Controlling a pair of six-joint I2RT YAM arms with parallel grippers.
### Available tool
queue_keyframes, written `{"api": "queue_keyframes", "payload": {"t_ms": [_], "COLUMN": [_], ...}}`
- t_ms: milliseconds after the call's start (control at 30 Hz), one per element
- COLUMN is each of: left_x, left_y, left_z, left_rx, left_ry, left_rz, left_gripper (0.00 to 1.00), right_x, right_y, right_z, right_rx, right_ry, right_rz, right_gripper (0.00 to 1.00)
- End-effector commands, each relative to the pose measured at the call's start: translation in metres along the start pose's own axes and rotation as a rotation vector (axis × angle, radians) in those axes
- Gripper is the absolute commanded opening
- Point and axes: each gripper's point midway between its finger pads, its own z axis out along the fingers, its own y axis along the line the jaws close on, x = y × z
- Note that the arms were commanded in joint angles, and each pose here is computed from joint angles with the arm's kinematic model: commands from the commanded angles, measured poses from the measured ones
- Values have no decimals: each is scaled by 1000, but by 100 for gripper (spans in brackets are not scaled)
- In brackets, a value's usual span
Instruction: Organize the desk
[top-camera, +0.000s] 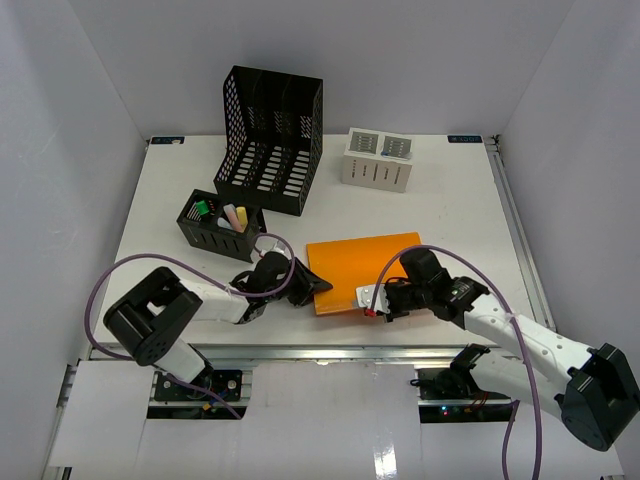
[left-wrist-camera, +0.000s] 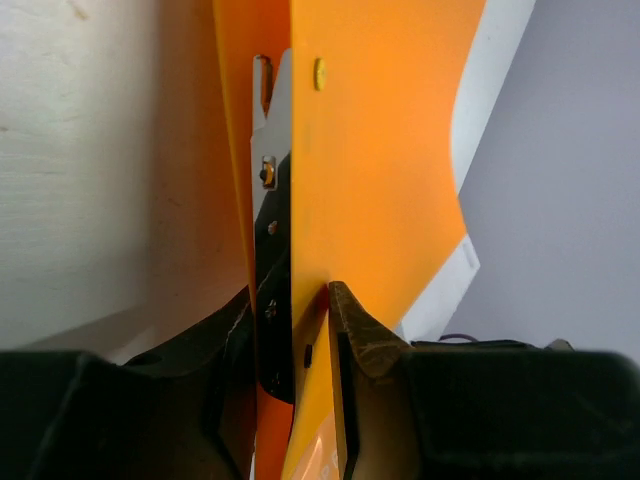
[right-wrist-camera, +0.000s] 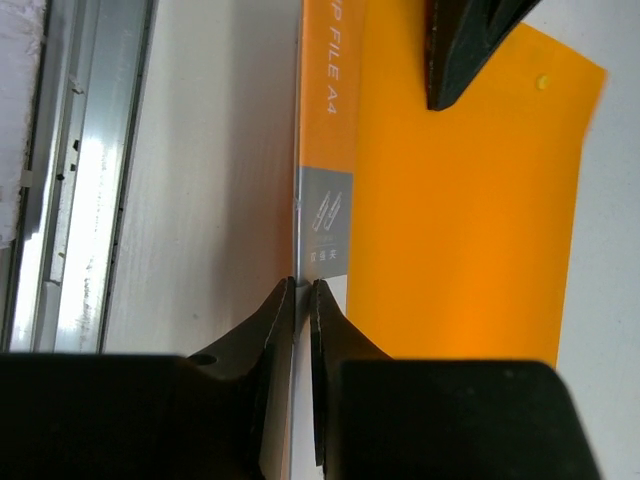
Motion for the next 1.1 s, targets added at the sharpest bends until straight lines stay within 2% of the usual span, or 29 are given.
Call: {"api": "queue_keyframes", "payload": {"t_ms": [0,33,67,133,167,267,333,467,500,533,600,700,800,967,1067], "left_x": [2,2,2,1,1,-8,-20,-43,-57,-66,-82,-97,-112,-130,-147], "left_y": [-44,-46,-48,-57,-57,-63,-68,-78,-95,-88,-118,-136,-157,-194,-201], "left_z": [-9,-12,-16,-25,-28,-39,-49,-80,-90,-98,-119,-146,-167,-204,-211], "left_rx": [155,164,175,211,212,197,159,52,42,-34,-34,-105,-160,-206,-326], "left_ry": [11,7,3,-9,-16,-70,-128,-218,-276,-301,-364,-403,-452,-527,-539], "left_rz": [54,69,92,150,170,239,311,481,513,539,623,703,774,838,905], "left_gripper": [24,18,11,1,0,0,0,0,0,0,0,0,0,0,0], "right_x": [-20,-20,-21,-29,-33,-51,-60,-74,-77,-88,-96,-107,-89,-68,-67], "right_y": [7,7,9,8,12,-5,-24,-65,-73,-84,-91,-100,-109,-99,-91], "right_z": [2,2,2,-2,-4,-18,-31,-59,-65,-76,-85,-99,-104,-90,-85], "right_rx": [-27,-25,-32,-35,-54,-8,57,213,238,263,257,237,249,195,166], "right_ry": [-108,-109,-114,-137,-154,-174,-168,-131,-129,-146,-185,-278,-297,-330,-349], "right_rz": [-2,1,9,12,15,-7,-20,0,16,14,51,92,152,207,196], "right_gripper": [11,15,27,58,68,85,92,98,98,98,98,98,98,97,97]}}
